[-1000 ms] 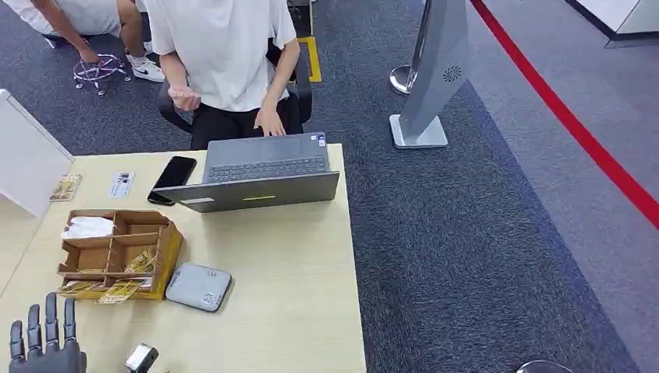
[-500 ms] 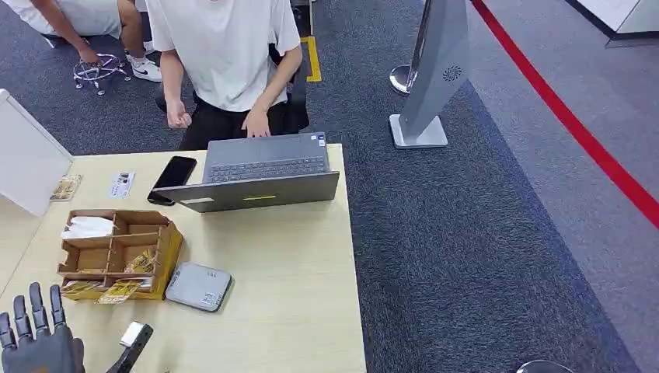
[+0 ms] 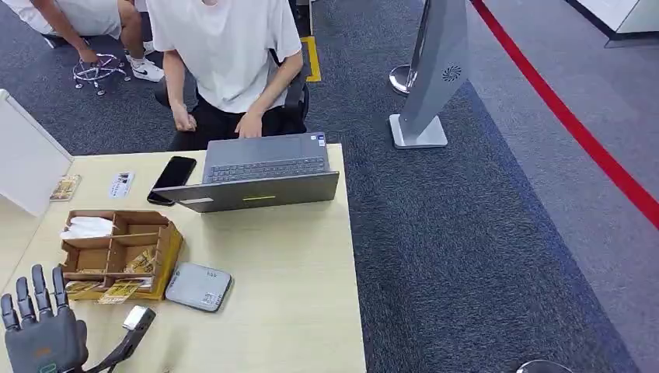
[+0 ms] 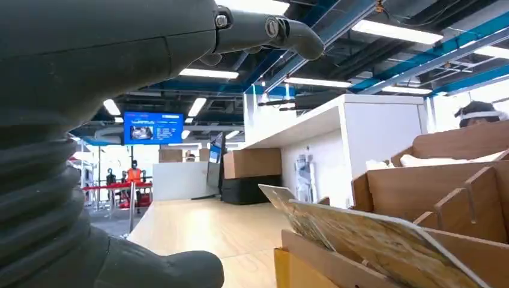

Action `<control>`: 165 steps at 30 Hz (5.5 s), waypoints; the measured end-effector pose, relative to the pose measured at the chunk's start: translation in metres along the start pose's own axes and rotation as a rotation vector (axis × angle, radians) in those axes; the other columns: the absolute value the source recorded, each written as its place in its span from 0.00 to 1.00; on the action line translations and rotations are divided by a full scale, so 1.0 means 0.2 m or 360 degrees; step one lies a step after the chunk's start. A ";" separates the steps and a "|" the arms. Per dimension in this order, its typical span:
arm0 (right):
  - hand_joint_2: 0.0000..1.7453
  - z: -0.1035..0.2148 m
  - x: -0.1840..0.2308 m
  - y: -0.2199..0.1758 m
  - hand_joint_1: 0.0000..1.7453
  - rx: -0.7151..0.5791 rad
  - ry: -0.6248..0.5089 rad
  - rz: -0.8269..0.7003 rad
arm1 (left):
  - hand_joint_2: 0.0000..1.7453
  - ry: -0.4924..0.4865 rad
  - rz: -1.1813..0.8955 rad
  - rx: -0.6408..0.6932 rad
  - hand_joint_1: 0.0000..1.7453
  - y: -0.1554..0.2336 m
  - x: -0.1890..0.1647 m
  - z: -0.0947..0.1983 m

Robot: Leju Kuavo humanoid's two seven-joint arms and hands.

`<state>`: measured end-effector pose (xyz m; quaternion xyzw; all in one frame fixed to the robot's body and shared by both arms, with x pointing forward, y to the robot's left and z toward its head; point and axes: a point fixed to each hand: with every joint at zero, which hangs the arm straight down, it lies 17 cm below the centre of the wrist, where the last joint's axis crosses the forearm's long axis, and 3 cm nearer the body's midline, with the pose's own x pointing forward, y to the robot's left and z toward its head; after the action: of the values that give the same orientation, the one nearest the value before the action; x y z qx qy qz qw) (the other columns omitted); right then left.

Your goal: Pass the card to the sensor for recognition and then transmit it.

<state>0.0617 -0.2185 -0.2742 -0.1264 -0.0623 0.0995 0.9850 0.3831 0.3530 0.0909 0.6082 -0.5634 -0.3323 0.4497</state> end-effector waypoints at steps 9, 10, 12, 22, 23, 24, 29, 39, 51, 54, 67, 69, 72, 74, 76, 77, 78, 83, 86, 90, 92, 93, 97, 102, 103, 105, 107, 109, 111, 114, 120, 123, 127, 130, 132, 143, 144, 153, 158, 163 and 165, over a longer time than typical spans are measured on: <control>1.00 0.00 0.01 0.00 0.00 -0.0001 -0.0009 0.0022 | 1.00 -0.0001 0.0021 0.0006 0.00 0.00 0.06 -0.04; 1.00 0.00 0.01 0.00 0.00 -0.0001 -0.0010 0.0024 | 1.00 -0.0009 0.0024 0.0004 0.00 -0.01 0.07 -0.05; 1.00 0.00 0.01 0.00 0.00 -0.0001 -0.0010 0.0024 | 1.00 -0.0017 0.0029 0.0002 0.00 -0.01 0.09 -0.05; 1.00 0.00 0.01 0.00 0.00 -0.0003 -0.0011 0.0023 | 1.00 -0.0052 0.0037 -0.0012 0.00 -0.03 0.13 -0.05; 1.00 0.00 0.01 0.00 0.00 -0.0003 -0.0011 0.0023 | 1.00 -0.0053 0.0037 -0.0013 0.00 -0.03 0.13 -0.05; 1.00 0.00 0.01 0.00 0.00 -0.0003 -0.0011 0.0023 | 1.00 -0.0053 0.0036 -0.0014 0.00 -0.03 0.13 -0.05; 1.00 0.00 0.01 0.00 0.00 -0.0001 -0.0011 0.0024 | 1.00 -0.0047 0.0042 -0.0023 0.00 -0.05 0.13 -0.05; 1.00 0.00 0.01 0.00 0.00 0.0001 -0.0012 0.0026 | 1.00 -0.0068 0.0058 -0.0071 0.00 -0.10 0.19 -0.03; 1.00 0.00 0.01 0.00 0.00 0.0005 -0.0012 0.0027 | 1.00 -0.0146 0.0103 -0.0102 0.00 -0.13 0.34 0.00; 1.00 0.00 0.01 0.00 0.00 0.0005 -0.0012 0.0026 | 1.00 -0.0172 0.0127 -0.0103 0.00 -0.12 0.42 0.00; 1.00 0.00 0.01 0.00 0.00 0.0007 -0.0013 0.0027 | 1.00 -0.0263 0.0155 -0.0106 0.00 -0.12 0.56 0.02; 1.00 0.00 0.01 0.00 0.00 0.0007 -0.0013 0.0027 | 1.00 -0.0265 0.0154 -0.0106 0.00 -0.12 0.56 0.02; 1.00 0.00 0.01 0.00 0.00 0.0007 -0.0013 0.0028 | 1.00 -0.0266 0.0153 -0.0106 0.00 -0.12 0.56 0.02; 1.00 0.00 0.01 0.00 0.00 0.0008 -0.0013 0.0029 | 1.00 -0.0259 0.0150 -0.0107 0.00 -0.12 0.55 0.02; 1.00 0.00 0.01 0.00 0.00 0.0007 -0.0013 0.0029 | 1.00 -0.0263 0.0149 -0.0107 0.00 -0.12 0.55 0.02; 1.00 0.00 0.01 0.00 0.00 0.0007 -0.0013 0.0029 | 1.00 -0.0266 0.0149 -0.0108 0.00 -0.12 0.56 0.02; 1.00 0.00 0.01 0.00 0.00 0.0008 -0.0013 0.0029 | 1.00 -0.0268 0.0148 -0.0109 0.00 -0.12 0.56 0.02; 1.00 0.00 0.01 0.00 0.00 0.0008 -0.0012 0.0026 | 1.00 -0.0214 0.0123 -0.0122 0.00 -0.13 0.50 0.03; 1.00 0.00 0.01 0.00 0.00 0.0008 -0.0012 0.0024 | 1.00 -0.0125 0.0088 -0.0128 0.00 -0.14 0.42 0.04; 1.00 0.00 0.01 0.00 0.00 0.0007 -0.0010 0.0020 | 1.00 -0.0117 0.0045 -0.0125 0.00 -0.13 0.37 0.07; 1.00 0.00 0.01 0.00 0.00 0.0008 -0.0010 0.0020 | 1.00 -0.0134 0.0039 -0.0128 0.00 -0.13 0.36 0.09; 1.00 0.00 0.01 0.00 0.00 0.0008 -0.0011 0.0020 | 1.00 -0.0139 0.0035 -0.0128 0.00 -0.12 0.36 0.09; 1.00 0.00 0.01 0.00 0.00 0.0007 -0.0011 0.0021 | 1.00 -0.0177 0.0032 -0.0127 0.00 -0.12 0.37 0.11; 1.00 0.00 0.01 0.00 0.00 0.0006 -0.0011 0.0023 | 1.00 -0.0237 0.0026 -0.0115 0.00 -0.10 0.37 0.11; 1.00 0.00 0.01 0.00 0.00 0.0005 -0.0011 0.0023 | 1.00 -0.0247 0.0027 -0.0115 0.00 -0.10 0.37 0.11; 1.00 0.00 0.01 0.00 0.00 0.0003 -0.0011 0.0023 | 1.00 -0.0240 0.0027 -0.0115 0.00 -0.10 0.36 0.11; 1.00 0.00 0.01 0.00 0.00 0.0003 -0.0011 0.0023 | 1.00 -0.0234 0.0025 -0.0114 0.00 -0.10 0.35 0.11; 1.00 0.00 0.01 0.00 0.00 0.0001 -0.0012 0.0023 | 1.00 -0.0224 0.0024 -0.0114 0.00 -0.10 0.34 0.10; 1.00 0.00 0.01 0.00 0.00 0.0001 -0.0011 0.0023 | 1.00 -0.0217 0.0024 -0.0114 0.00 -0.10 0.34 0.10; 1.00 0.00 0.01 0.00 0.00 0.0001 -0.0011 0.0022 | 1.00 -0.0208 0.0023 -0.0114 0.00 -0.10 0.33 0.10; 1.00 0.00 0.01 0.00 0.00 -0.0001 -0.0012 0.0023 | 1.00 -0.0229 0.0034 -0.0112 0.00 -0.10 0.34 0.10; 1.00 0.00 0.01 0.00 0.00 -0.0001 -0.0012 0.0023 | 1.00 -0.0223 0.0037 -0.0113 0.00 -0.10 0.34 0.10; 1.00 0.00 0.01 0.00 0.00 0.0001 -0.0011 0.0022 | 1.00 -0.0227 0.0043 -0.0112 0.00 -0.10 0.35 0.10; 1.00 0.00 0.01 0.00 0.00 0.0001 -0.0011 0.0022 | 1.00 -0.0222 0.0045 -0.0112 0.00 -0.10 0.34 0.10; 1.00 0.00 0.01 0.00 0.00 0.0001 -0.0011 0.0022 | 1.00 -0.0213 0.0044 -0.0112 0.00 -0.10 0.33 0.10; 1.00 0.00 0.01 0.00 0.00 0.0001 -0.0011 0.0022 | 1.00 -0.0198 0.0044 -0.0112 0.00 -0.10 0.32 0.10; 1.00 0.00 0.01 0.00 0.00 0.0001 -0.0011 0.0022 | 1.00 -0.0198 0.0044 -0.0112 0.00 -0.10 0.32 0.10; 1.00 0.00 0.01 0.00 0.00 0.0000 -0.0016 0.0036 | 1.00 -0.0184 0.0030 -0.0093 0.00 -0.09 0.29 0.07; 1.00 0.00 0.01 0.00 0.00 -0.0001 -0.0019 0.0046 | 1.00 -0.0175 0.0026 -0.0080 0.00 -0.08 0.28 0.04; 1.00 0.00 0.01 0.00 0.00 -0.0001 -0.0017 0.0040 | 1.00 -0.0114 0.0012 -0.0084 0.00 -0.09 0.23 0.04; 1.00 0.00 0.01 0.00 0.00 -0.0001 -0.0019 0.0039 | 1.00 -0.0093 0.0002 -0.0085 0.00 -0.09 0.21 0.03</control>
<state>0.0641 -0.2188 -0.2741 -0.1267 -0.0666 0.1123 0.9833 0.3898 0.3105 0.0761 0.5856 -0.5676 -0.3645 0.4495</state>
